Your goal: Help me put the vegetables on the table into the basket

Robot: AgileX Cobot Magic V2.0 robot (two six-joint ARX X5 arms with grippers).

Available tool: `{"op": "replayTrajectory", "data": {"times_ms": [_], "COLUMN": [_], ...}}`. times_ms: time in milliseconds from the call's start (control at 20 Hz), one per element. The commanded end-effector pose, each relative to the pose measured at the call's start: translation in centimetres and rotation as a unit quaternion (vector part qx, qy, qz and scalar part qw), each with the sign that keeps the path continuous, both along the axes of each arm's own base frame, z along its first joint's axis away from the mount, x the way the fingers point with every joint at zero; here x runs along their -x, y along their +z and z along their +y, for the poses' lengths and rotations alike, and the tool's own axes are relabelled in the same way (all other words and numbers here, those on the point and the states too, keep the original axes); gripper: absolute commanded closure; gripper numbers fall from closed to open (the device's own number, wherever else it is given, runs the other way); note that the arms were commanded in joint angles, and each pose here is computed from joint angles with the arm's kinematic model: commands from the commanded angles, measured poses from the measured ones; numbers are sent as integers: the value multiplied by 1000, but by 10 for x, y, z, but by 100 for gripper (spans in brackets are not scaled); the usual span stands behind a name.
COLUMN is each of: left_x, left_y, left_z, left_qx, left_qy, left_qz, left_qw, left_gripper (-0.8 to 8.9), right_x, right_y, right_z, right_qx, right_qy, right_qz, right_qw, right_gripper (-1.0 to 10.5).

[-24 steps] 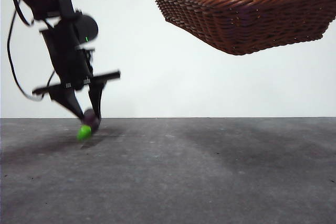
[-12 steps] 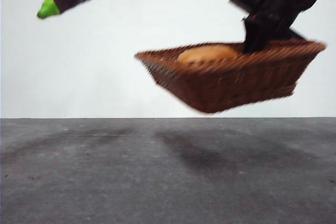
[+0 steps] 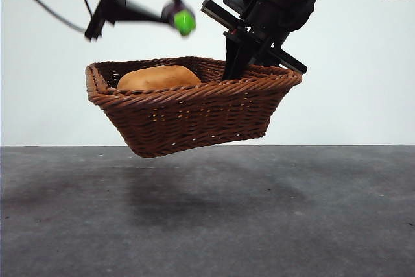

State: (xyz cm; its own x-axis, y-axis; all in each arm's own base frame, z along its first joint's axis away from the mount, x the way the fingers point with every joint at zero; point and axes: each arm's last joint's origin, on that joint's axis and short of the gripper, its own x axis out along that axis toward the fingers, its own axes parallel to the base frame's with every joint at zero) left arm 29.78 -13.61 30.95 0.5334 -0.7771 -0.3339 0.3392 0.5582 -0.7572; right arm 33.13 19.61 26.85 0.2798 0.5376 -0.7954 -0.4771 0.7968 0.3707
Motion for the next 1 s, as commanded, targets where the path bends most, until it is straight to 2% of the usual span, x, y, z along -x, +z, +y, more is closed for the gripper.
{"op": "replayTrajectory", "data": {"times_ms": [50, 200, 350, 500, 650, 900, 1000], "left_x": [-4, -11, -13, -11, -10, -9, -5], "left_y": [-19, -27, -40, -45, -45, -44, -35], "left_z": [-9, -18, -23, -28, -29, -29, -28], "left_qx": [-20, 0, -17, -30, -28, -21, -15], "left_qy": [33, 36, 43, 49, 39, 19, -1], "left_qz": [48, 63, 96, 104, 104, 107, 87], "left_qw": [998, 997, 994, 993, 993, 994, 996], "left_gripper": [822, 822, 822, 802, 519, 519, 521], "right_x": [-1, -1, -1, -1, -1, 0, -1], "right_y": [-2, -2, -1, -1, -2, -2, -2], "right_z": [1, 1, 1, 1, 1, 1, 1], "right_qx": [-8, -8, -8, -8, -7, -6, -6], "right_qy": [-8, -7, -7, -7, -6, -6, -6], "right_qz": [7, 6, 5, 5, 7, 7, 7], "right_qw": [1000, 1000, 1000, 1000, 1000, 1000, 1000], "right_gripper": [958, 958, 958, 958, 958, 958, 958]}}
